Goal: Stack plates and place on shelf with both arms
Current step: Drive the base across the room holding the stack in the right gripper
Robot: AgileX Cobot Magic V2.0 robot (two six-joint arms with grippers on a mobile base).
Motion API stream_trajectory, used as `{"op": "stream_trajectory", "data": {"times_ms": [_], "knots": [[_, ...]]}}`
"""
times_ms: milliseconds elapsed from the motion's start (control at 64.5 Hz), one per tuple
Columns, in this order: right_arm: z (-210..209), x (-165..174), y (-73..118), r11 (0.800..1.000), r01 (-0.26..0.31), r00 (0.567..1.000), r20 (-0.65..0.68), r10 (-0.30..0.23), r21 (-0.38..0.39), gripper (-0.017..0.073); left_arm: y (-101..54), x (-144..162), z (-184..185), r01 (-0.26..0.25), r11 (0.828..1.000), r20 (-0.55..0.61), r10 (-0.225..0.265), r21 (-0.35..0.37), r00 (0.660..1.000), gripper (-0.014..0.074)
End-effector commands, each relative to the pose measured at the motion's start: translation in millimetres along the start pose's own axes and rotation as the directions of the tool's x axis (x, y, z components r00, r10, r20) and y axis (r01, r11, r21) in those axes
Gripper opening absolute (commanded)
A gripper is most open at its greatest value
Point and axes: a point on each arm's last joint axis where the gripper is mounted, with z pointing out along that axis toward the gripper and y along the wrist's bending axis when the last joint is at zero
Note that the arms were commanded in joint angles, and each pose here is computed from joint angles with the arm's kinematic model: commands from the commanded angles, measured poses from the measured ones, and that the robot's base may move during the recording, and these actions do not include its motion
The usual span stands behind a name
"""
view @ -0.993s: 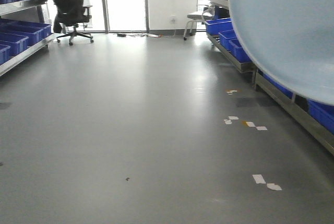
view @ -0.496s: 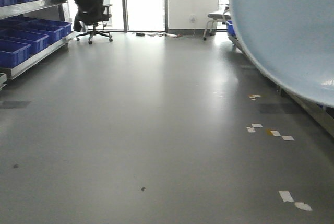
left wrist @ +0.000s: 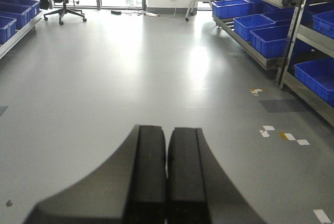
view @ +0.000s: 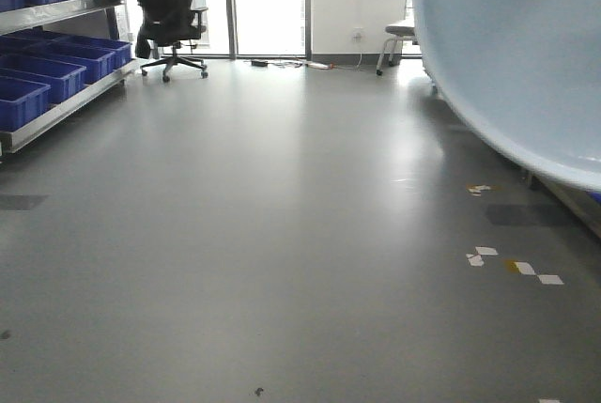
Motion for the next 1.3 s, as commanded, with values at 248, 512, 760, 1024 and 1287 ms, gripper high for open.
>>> {"op": "stream_trajectory", "data": {"times_ms": [248, 512, 760, 1024, 1287], "knots": [[-2.3, -20.2, 1.7, 1.0, 0.001, 0.991, 0.134, -0.001, -0.004, 0.0056, 1.7, -16.9, -0.9, 0.014, 1.0, 0.108, -0.012, -0.018, 0.994, 0.0082], [-2.3, -20.2, 1.7, 1.0, 0.001, 0.991, 0.134, -0.001, -0.004, 0.0056, 1.7, -16.9, -0.9, 0.014, 1.0, 0.108, -0.012, -0.018, 0.994, 0.0082], [-2.3, -20.2, 1.7, 1.0, 0.001, 0.991, 0.134, -0.001, -0.004, 0.0056, 1.7, -16.9, -0.9, 0.014, 1.0, 0.108, -0.012, -0.018, 0.994, 0.0082], [-2.3, -20.2, 1.7, 1.0, 0.001, 0.991, 0.134, -0.001, -0.004, 0.0056, 1.7, -16.9, -0.9, 0.014, 1.0, 0.108, -0.012, -0.018, 0.994, 0.0082], [-2.3, -20.2, 1.7, 1.0, 0.001, 0.991, 0.134, -0.001, -0.004, 0.0056, 1.7, -16.9, -0.9, 0.014, 1.0, 0.108, -0.012, -0.018, 0.994, 0.0082]]}}
